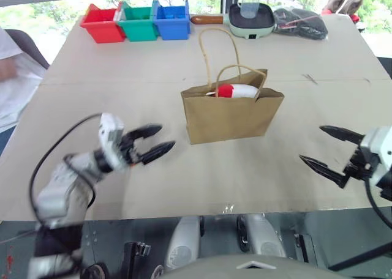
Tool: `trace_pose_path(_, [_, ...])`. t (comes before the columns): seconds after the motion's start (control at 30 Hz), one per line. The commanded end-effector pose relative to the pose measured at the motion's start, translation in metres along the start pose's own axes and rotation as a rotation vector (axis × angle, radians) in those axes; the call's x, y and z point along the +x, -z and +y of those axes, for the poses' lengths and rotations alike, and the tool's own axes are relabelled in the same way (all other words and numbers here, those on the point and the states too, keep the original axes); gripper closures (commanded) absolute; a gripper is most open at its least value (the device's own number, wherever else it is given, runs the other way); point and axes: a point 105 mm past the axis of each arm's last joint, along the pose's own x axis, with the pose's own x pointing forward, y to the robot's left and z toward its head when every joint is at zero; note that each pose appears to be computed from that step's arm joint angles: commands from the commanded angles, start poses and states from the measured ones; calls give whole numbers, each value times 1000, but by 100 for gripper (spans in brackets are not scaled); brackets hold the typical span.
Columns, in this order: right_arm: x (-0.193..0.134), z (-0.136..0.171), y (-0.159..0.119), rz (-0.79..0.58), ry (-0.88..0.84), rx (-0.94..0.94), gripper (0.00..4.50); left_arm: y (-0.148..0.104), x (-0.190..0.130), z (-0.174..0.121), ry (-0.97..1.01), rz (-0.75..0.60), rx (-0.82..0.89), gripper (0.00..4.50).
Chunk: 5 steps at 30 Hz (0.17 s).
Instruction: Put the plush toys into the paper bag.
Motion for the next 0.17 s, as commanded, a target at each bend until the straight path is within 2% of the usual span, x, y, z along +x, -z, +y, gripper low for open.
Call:
trace_pose_path(0.03, [-21,-13,1,43,11,-52,0,-4,-25,-15,-73,19,57,8])
trace_pose_path(0.1, [-27,-20,6,67,23,-53,0,5,-29,-13,-146,71,112,8])
trace_pose_path(0.17, [-31,-25,10,84,31,-56,0,5,-29,-15,-143,53,90,8])
